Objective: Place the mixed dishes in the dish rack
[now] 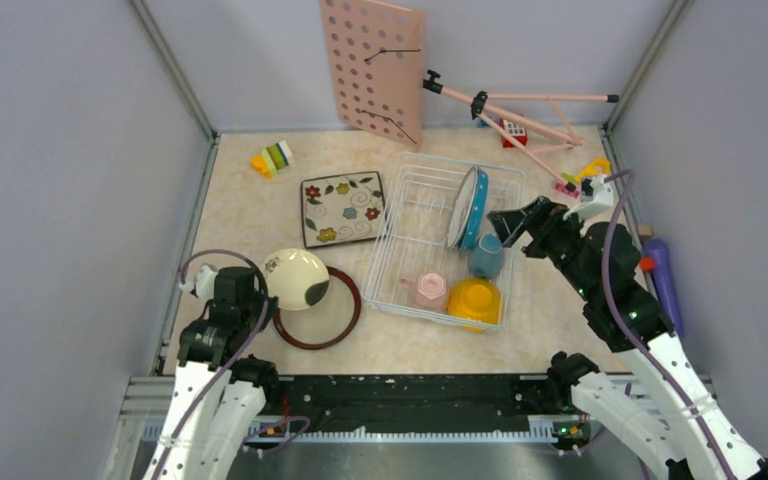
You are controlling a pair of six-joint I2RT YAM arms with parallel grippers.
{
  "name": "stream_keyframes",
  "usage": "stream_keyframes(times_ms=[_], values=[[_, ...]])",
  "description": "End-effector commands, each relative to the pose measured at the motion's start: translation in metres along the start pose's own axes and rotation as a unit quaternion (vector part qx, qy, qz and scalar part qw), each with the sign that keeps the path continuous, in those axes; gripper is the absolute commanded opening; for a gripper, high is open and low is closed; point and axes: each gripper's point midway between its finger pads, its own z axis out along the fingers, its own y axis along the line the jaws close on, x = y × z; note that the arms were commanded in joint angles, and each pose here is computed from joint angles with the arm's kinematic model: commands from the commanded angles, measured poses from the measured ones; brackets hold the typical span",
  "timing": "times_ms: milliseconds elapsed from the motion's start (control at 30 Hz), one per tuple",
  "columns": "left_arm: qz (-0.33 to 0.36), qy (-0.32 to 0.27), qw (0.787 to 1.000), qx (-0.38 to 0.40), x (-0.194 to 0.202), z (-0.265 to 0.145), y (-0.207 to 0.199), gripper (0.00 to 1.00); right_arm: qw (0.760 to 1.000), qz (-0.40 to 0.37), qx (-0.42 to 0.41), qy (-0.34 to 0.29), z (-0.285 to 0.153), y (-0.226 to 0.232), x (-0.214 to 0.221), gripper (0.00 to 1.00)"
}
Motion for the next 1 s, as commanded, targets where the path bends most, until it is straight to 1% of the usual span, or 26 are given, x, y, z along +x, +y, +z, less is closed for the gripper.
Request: stream_keyframes(times_ms=[0, 200, 267, 333, 467, 567, 667, 800, 867, 967], values=[[0.003, -0.050, 0.997, 0.053, -0.029, -0.024, -0.028, 0.00, 1.000, 0.014, -0.023, -0.003, 0.006, 0.011, -0.003, 0.90], [-0.001, -0.070, 0.985, 0.156, -0.046, -0.058, -0.070, 0.00, 0.999, 0.013, -0.043, 0.007, 0.007, 0.018, 0.000, 0.90], [-0.012, -0.074, 0.977, 0.198, -0.052, -0.071, -0.089, 0.00, 0.998, 0.009, -0.065, 0.022, 0.008, 0.026, 0.004, 0.90], [-0.030, -0.075, 0.964, 0.254, -0.059, -0.088, -0.114, 0.00, 0.995, 0.006, -0.091, 0.033, 0.009, 0.035, 0.008, 0.90], [-0.043, -0.054, 0.938, 0.339, -0.064, -0.115, -0.160, 0.00, 0.989, 0.015, -0.135, 0.057, 0.010, 0.054, 0.012, 0.89], [-0.024, -0.018, 0.914, 0.406, -0.058, -0.131, -0.194, 0.00, 0.985, 0.017, -0.158, 0.071, 0.011, 0.063, 0.014, 0.89], [0.011, 0.036, 0.885, 0.464, -0.042, -0.138, -0.223, 0.00, 0.978, 0.023, -0.187, 0.085, 0.012, 0.075, 0.017, 0.89], [0.045, 0.098, 0.857, 0.504, -0.022, -0.135, -0.245, 0.00, 0.963, 0.049, -0.244, 0.101, 0.011, 0.098, 0.016, 0.88], [0.062, 0.103, 0.841, 0.528, -0.017, -0.135, -0.254, 0.00, 0.956, 0.062, -0.270, 0.097, 0.013, 0.110, 0.011, 0.88], [0.080, 0.099, 0.825, 0.550, -0.008, -0.134, -0.263, 0.00, 0.952, 0.082, -0.275, 0.106, 0.023, 0.114, 0.011, 0.86]])
